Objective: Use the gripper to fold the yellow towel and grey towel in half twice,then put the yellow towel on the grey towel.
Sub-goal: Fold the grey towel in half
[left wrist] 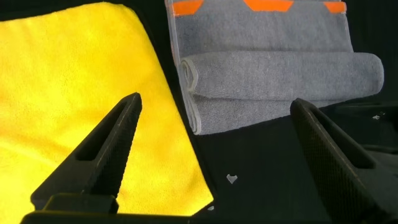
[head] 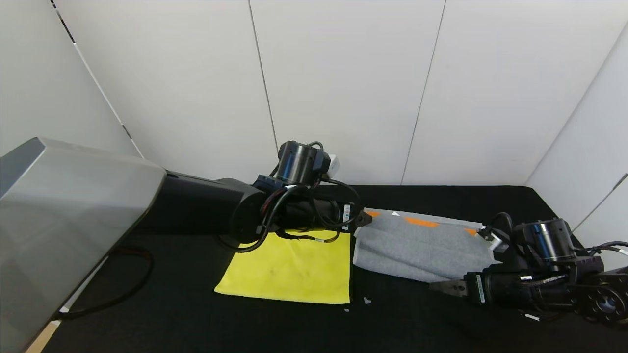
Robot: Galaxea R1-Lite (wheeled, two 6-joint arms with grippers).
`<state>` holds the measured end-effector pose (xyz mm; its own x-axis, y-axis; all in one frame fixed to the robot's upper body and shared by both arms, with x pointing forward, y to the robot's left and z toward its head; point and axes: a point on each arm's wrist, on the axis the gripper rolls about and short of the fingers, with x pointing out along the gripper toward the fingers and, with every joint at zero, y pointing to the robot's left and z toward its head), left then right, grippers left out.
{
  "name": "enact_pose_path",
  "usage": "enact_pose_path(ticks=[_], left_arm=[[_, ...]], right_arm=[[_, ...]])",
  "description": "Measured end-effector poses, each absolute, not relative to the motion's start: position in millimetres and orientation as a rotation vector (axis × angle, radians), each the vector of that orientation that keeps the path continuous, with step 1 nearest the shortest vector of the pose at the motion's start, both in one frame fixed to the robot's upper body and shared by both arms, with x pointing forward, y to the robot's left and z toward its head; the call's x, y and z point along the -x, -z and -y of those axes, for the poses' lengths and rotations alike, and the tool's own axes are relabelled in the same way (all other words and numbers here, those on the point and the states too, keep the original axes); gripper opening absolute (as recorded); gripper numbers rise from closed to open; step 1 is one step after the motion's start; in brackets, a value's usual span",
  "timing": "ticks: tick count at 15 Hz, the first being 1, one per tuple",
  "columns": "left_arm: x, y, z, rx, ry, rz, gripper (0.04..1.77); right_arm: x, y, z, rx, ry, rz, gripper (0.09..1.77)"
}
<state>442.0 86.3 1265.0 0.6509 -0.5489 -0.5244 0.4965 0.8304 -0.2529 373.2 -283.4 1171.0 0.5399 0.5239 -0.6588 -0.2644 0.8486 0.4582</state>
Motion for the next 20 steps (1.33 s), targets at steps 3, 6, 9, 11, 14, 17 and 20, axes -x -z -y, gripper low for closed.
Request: enact_pose_path(ticks=[3,6,9,11,14,17,20], left_arm=[[-443,-1263,-86,0.089,0.593,-0.628,1.70],[-443,-1262,-86,0.088,0.593,-0.631,1.71],[-443,-1262,-86,0.089,0.592,-0.632,1.71],[-443,-1261,-86,0.088,0.592,-0.633,1.71],[-443,-1261,-85,0.087,0.592,-0.635,1.71],[-443,-1259,-85,0.087,0.592,-0.638,1.71],[-443,-1259,-85,0.086,0.592,-0.640,1.72]], right_arm=[[-378,-1168,282,-0.322,-0.479,-0.890,1.70],[-385,-1167,282,-0.326,-0.470,-0.884,1.70],[-395,-1167,284,-0.328,-0.461,-0.870,1.70],[-401,-1168,286,-0.330,-0.454,-0.857,1.70],[-410,-1173,290,-0.332,-0.440,-0.827,1.70],[-413,-1177,293,-0.334,-0.424,-0.834,1.70],[-413,-1182,294,-0.334,-0.424,-0.820,1.70]])
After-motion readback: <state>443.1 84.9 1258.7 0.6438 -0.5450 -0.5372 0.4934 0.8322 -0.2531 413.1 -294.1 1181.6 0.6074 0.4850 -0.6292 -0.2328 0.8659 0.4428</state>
